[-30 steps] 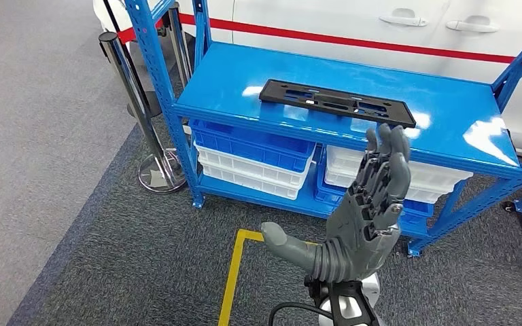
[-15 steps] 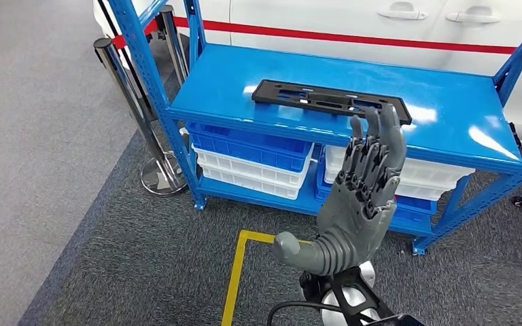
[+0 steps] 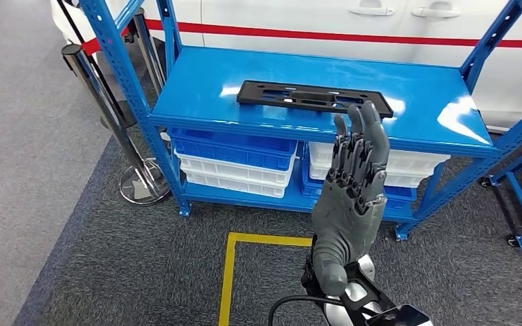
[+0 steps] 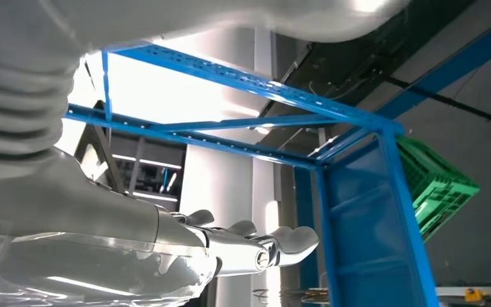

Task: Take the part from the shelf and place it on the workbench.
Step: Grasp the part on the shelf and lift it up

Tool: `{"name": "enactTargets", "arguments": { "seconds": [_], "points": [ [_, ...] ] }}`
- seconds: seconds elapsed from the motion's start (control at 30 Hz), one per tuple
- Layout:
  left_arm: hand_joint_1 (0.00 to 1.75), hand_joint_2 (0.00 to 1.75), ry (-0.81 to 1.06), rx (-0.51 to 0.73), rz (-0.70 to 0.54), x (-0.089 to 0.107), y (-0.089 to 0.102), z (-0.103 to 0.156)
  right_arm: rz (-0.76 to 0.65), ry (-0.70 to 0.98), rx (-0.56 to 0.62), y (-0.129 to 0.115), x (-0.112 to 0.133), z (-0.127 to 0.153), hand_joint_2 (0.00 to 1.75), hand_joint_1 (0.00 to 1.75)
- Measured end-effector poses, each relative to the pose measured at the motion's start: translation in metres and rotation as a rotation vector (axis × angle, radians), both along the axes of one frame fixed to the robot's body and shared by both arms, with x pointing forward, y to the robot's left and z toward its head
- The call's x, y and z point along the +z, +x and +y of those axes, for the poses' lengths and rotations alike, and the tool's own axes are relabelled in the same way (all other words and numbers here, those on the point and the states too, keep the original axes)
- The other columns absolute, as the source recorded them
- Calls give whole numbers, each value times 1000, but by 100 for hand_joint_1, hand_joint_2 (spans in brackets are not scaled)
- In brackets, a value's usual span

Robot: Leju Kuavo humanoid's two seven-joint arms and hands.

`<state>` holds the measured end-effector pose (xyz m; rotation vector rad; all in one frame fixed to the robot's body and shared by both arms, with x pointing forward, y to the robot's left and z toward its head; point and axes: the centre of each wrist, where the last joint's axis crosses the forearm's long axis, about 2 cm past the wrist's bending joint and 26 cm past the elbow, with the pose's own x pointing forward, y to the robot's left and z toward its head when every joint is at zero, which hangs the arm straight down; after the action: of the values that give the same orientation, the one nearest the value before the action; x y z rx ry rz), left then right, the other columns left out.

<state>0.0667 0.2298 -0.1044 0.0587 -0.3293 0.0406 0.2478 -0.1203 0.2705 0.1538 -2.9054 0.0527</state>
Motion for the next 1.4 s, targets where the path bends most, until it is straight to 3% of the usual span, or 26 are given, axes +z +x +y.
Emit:
{"name": "enactTargets", "arguments": {
  "seconds": [1.4],
  "points": [
    [0,0,-5,20,12,0,1,-1,-10,-22,-53,1,-2,4,0,0]
  ]
}}
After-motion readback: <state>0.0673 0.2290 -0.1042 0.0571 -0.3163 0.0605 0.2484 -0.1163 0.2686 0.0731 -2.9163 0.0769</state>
